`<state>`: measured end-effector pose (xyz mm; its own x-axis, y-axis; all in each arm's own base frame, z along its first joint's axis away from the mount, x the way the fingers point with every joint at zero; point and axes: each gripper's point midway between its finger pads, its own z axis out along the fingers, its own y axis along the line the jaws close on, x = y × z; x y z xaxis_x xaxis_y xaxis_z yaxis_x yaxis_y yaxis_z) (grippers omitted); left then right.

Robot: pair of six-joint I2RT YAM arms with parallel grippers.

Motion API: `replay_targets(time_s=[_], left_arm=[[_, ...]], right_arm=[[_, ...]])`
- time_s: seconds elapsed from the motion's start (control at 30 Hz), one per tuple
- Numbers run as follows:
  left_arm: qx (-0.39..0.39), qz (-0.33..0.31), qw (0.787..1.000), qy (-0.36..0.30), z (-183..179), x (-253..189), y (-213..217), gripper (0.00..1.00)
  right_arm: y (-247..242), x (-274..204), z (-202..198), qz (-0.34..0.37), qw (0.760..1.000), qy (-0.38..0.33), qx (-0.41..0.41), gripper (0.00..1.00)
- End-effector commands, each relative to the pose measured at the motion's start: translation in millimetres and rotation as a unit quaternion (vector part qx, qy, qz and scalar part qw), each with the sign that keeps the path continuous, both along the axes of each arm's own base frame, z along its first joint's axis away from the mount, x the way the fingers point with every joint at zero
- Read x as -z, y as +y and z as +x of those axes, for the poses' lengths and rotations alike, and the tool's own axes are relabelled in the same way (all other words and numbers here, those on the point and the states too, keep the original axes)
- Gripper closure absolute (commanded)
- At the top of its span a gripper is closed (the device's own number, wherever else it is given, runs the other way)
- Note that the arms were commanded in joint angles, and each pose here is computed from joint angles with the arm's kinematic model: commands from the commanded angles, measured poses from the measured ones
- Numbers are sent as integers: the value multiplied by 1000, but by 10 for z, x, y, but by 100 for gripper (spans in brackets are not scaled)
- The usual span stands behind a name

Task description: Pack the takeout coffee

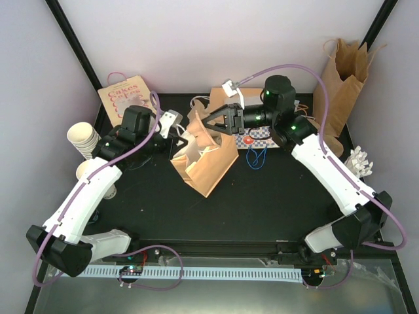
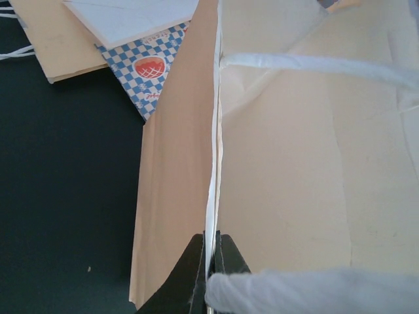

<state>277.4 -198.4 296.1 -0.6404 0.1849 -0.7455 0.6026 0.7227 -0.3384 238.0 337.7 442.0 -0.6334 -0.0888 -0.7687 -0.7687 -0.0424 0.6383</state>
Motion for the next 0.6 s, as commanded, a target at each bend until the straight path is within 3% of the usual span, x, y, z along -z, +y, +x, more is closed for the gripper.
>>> replay_targets(time_s=[0.0, 0.4, 0.57], left_arm=[[19, -37, 999, -15, -34, -286, -100, 99], [23, -95, 995, 4, -47, -453, -113, 98], [0, -81, 997, -10, 9, -446, -23, 98]], right_arm=[[-41, -60, -121, 19, 999, -8, -24, 61], [-142, 240, -122, -13, 1000, 4, 25, 64], [-200, 319, -115, -35, 998, 2, 49, 63]])
